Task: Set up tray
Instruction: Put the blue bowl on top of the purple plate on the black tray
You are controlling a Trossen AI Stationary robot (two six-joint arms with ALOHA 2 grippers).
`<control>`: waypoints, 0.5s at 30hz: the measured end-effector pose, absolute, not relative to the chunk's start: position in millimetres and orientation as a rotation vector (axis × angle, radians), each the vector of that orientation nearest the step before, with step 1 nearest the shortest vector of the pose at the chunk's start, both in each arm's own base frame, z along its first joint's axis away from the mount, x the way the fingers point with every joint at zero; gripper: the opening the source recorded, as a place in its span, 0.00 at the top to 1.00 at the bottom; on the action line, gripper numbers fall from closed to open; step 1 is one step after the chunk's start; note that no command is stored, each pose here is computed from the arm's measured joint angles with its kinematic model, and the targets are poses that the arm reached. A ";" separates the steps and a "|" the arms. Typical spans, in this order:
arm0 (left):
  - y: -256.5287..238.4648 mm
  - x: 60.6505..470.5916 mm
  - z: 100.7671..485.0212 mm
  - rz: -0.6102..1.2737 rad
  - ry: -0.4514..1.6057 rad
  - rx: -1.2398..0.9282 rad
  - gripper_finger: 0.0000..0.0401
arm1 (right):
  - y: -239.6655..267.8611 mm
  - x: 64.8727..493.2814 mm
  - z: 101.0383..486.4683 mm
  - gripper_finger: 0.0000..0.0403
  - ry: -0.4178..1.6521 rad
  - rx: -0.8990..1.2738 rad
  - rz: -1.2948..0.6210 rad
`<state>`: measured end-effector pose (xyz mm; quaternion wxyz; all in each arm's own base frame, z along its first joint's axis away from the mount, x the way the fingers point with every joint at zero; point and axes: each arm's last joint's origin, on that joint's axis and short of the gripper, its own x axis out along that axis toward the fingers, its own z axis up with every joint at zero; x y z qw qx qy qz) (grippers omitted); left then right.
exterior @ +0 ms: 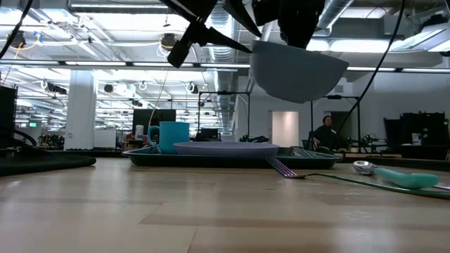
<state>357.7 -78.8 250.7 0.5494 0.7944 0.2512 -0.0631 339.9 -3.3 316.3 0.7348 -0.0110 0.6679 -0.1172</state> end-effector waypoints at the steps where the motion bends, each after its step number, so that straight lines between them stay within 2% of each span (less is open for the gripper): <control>1: -77.1 358.2 250.6 -0.158 0.590 1.884 0.70 | -2.8 339.9 316.3 1.00 1.468 -0.025 -0.256; 6: -71.0 362.5 247.7 -0.195 0.554 1.874 0.70 | -1.6 339.4 316.2 1.00 1.474 -0.032 -0.253; 15: -70.6 373.1 220.1 -0.200 0.687 1.942 0.70 | -1.6 339.8 315.9 1.00 1.471 -0.030 -0.254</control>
